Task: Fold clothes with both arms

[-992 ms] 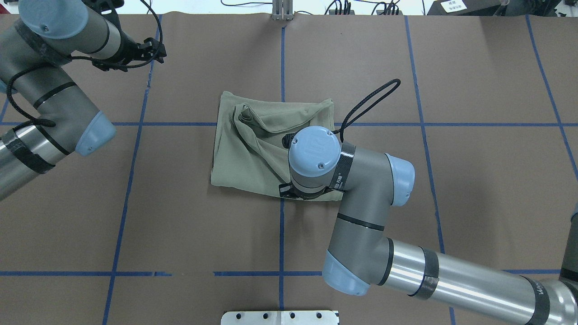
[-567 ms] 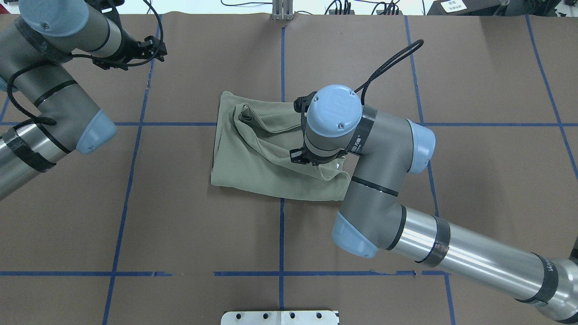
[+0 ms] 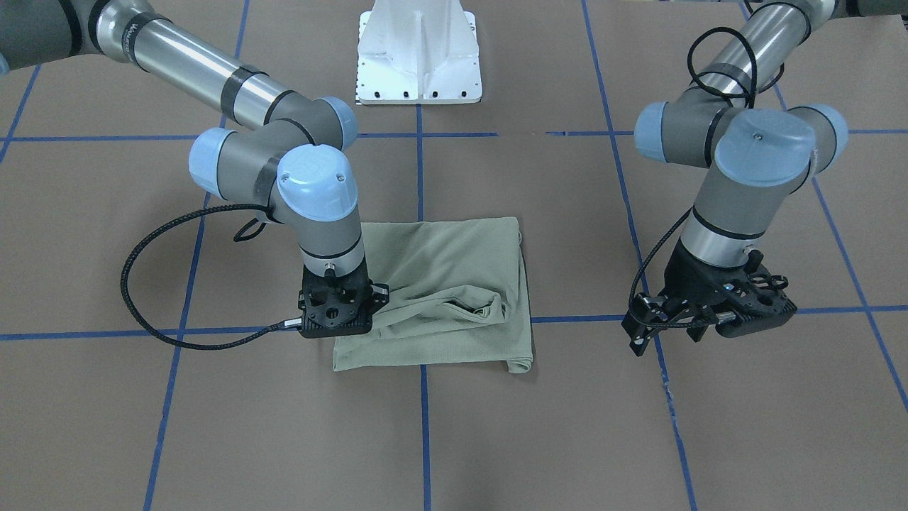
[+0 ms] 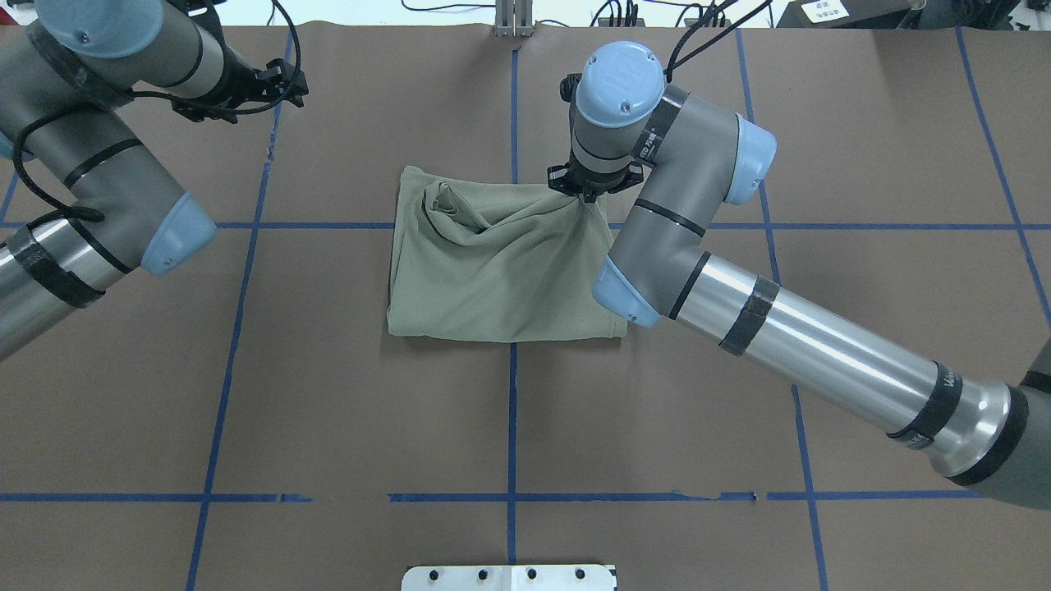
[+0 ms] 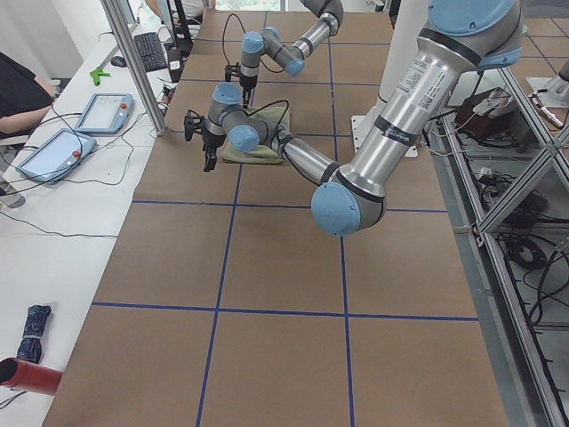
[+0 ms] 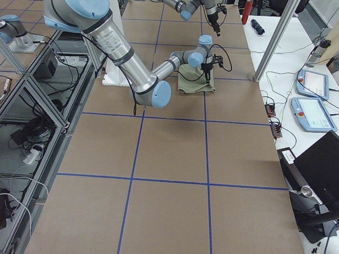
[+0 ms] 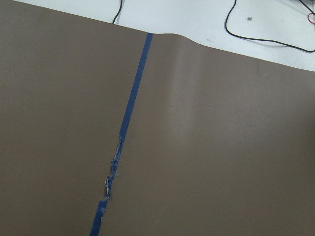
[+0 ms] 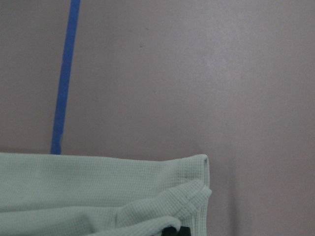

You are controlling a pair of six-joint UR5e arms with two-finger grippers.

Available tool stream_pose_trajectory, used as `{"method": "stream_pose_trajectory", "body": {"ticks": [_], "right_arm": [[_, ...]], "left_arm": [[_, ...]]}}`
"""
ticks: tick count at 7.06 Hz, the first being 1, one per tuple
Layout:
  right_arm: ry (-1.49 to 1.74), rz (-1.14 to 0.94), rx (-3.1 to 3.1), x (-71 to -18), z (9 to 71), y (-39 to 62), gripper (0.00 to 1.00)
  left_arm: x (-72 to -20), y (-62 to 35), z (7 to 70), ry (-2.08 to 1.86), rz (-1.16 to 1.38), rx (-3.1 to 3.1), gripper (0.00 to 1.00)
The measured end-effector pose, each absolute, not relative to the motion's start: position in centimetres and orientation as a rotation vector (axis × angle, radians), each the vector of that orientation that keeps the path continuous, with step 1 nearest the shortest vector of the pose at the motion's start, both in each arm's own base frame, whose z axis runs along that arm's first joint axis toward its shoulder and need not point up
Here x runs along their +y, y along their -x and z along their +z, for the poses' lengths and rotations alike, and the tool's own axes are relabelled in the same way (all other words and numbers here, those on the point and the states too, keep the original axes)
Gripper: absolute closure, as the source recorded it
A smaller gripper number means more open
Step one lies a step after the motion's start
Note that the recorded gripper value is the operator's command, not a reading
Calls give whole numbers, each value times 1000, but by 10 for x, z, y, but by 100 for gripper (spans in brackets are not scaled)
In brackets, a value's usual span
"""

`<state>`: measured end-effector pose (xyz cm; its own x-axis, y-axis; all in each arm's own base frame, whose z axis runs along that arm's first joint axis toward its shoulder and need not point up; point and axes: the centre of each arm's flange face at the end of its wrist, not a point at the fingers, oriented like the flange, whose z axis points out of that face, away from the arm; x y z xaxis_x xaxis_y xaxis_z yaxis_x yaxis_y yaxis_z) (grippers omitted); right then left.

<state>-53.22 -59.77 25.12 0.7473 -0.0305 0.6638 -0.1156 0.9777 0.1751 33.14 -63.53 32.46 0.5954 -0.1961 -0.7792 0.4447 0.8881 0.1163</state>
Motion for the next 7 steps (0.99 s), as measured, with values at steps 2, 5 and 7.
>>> {"method": "stream_pose_trajectory", "body": {"ticks": [2,5,7], "right_arm": [[-191,64,-704,-607,271,525,1],[-160,72,-730,-617,269,511,0],[-129,79,-777,-634,260,485,0]], "left_arm": [[-636,-331,324,-315,-380,857,1],[-639,-339,299,-314,-417,903,1],[-623,-378,266,-268,-458,1003,1]]}}
